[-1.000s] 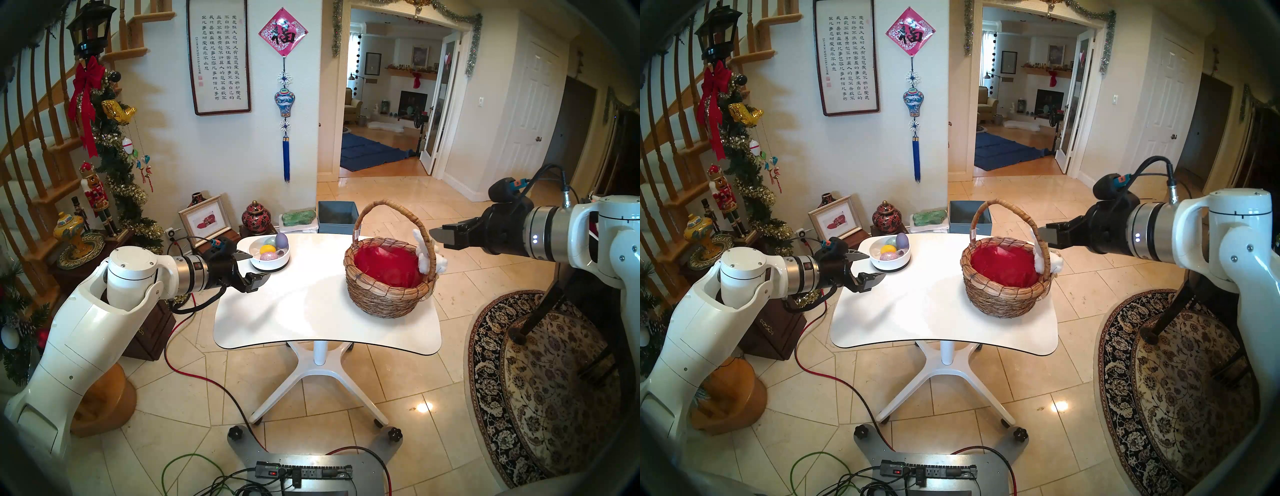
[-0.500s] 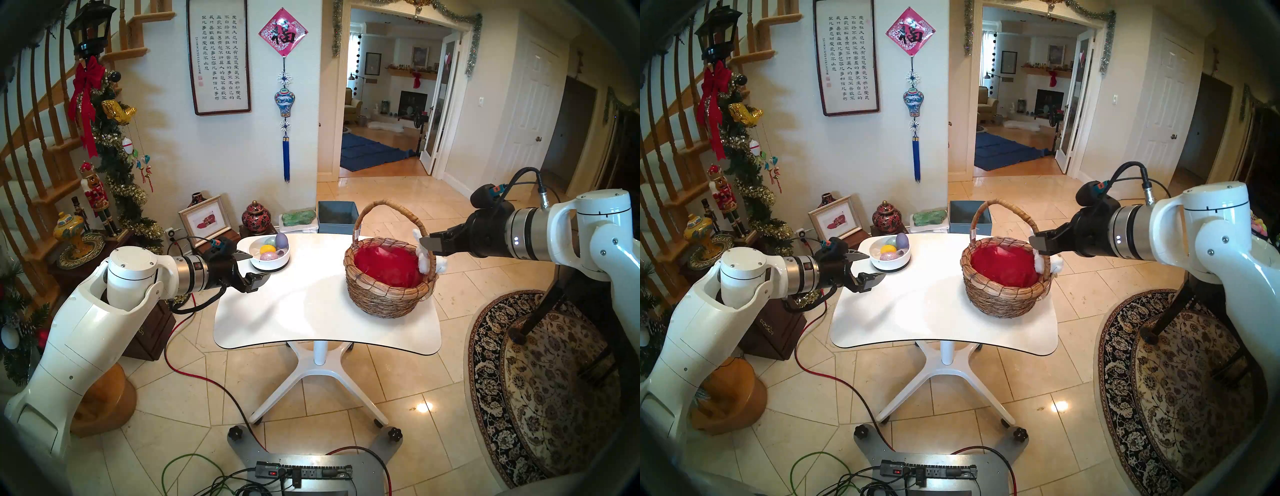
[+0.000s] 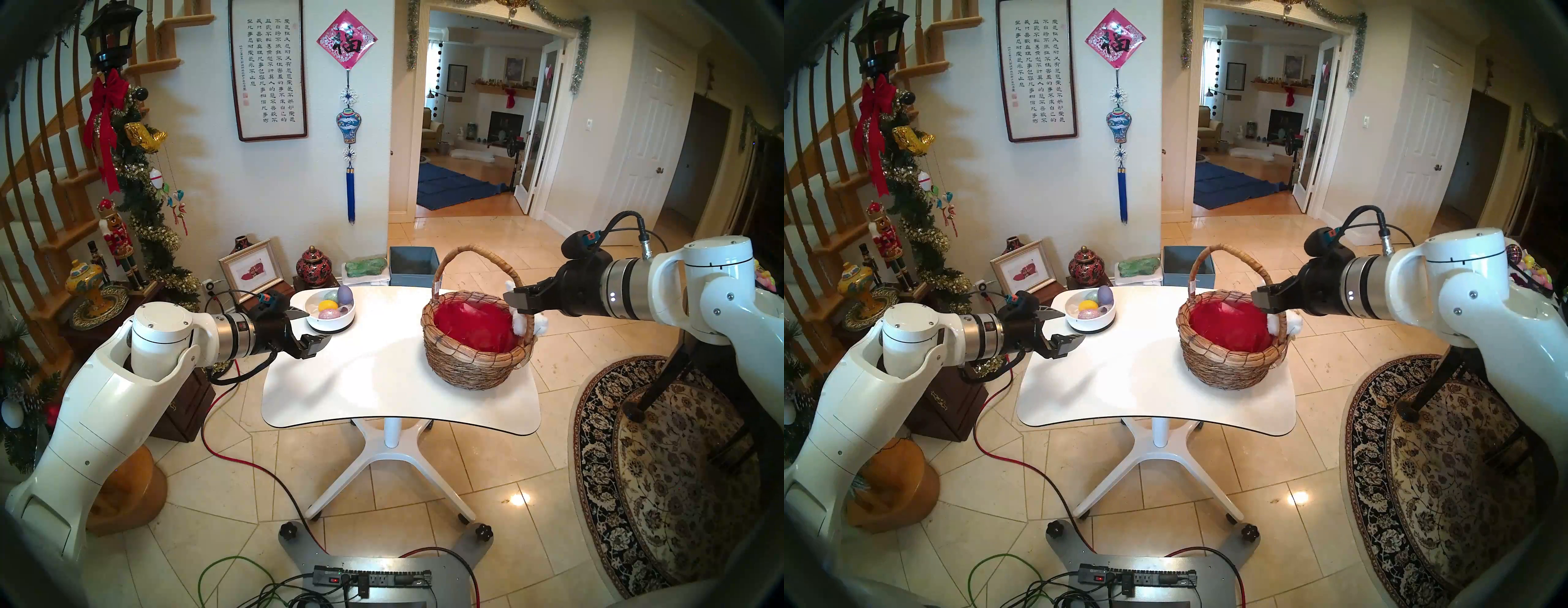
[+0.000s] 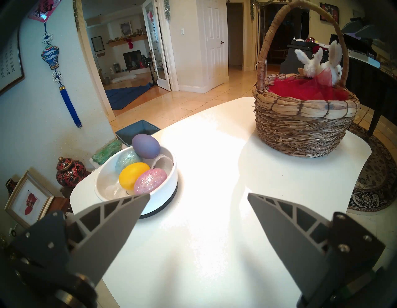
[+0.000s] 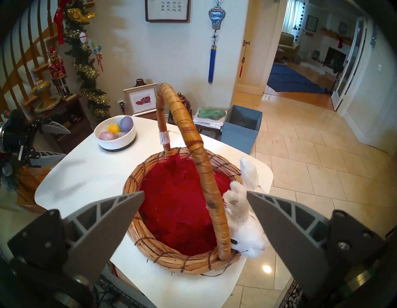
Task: Put easter egg into basket
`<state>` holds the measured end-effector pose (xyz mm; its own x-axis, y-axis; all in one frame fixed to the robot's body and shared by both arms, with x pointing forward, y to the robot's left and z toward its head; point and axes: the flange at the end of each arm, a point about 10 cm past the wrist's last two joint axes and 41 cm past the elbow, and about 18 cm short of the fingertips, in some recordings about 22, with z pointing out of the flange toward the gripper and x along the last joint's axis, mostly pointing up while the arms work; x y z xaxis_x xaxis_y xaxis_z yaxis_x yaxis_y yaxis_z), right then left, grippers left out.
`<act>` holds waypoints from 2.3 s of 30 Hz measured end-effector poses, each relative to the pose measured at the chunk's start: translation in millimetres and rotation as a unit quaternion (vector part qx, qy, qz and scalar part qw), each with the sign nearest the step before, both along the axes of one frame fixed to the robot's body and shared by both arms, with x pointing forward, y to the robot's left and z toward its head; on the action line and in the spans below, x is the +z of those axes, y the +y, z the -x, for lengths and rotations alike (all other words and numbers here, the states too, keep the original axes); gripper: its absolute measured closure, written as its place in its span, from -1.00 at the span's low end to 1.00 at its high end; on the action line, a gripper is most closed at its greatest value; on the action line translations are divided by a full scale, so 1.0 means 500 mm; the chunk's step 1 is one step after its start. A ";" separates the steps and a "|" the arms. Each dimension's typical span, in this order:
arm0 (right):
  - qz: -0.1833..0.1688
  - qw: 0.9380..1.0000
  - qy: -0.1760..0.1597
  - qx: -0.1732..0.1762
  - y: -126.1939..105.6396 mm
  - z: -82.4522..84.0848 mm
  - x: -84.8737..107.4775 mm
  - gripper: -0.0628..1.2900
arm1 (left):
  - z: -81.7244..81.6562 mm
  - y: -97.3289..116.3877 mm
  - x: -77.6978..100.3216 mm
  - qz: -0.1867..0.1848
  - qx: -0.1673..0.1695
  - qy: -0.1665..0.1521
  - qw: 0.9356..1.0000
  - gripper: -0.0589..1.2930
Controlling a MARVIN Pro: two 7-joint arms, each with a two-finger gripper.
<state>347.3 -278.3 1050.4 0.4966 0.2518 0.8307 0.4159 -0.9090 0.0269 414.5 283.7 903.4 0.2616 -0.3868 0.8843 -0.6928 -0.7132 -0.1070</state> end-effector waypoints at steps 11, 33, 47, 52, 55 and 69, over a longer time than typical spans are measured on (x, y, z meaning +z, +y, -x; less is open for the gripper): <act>0.000 1.000 -0.005 -0.009 0.004 -0.021 -0.023 -0.92 | 0.000 0.000 0.000 0.000 0.000 0.000 1.000 -0.91; 0.000 1.000 -0.005 -0.014 0.025 -0.062 -0.039 0.72 | 0.000 0.000 0.000 0.000 0.000 0.000 1.000 -0.91; 0.000 1.000 -0.017 -0.005 0.048 -0.067 -0.032 0.96 | 0.000 0.000 -0.001 0.000 0.000 0.000 1.000 -0.91; 0.000 1.000 -0.026 -0.001 0.065 -0.072 -0.031 0.97 | 0.000 0.000 -0.001 0.000 0.000 0.000 1.000 -0.91; -0.001 0.999 -0.032 0.003 0.079 -0.076 -0.032 0.97 | 0.000 0.000 -0.001 0.000 0.000 0.000 1.000 -0.91; 0.004 0.998 -0.063 0.002 0.134 -0.118 -0.030 0.97 | 0.000 0.000 -0.001 0.000 0.000 0.000 1.000 -0.91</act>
<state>406.4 -211.2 1035.4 0.3870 0.2607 0.8845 0.4131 -0.9066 0.0864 414.3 283.7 903.1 0.2623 -0.3869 0.8840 -0.6928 -0.7132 -0.1066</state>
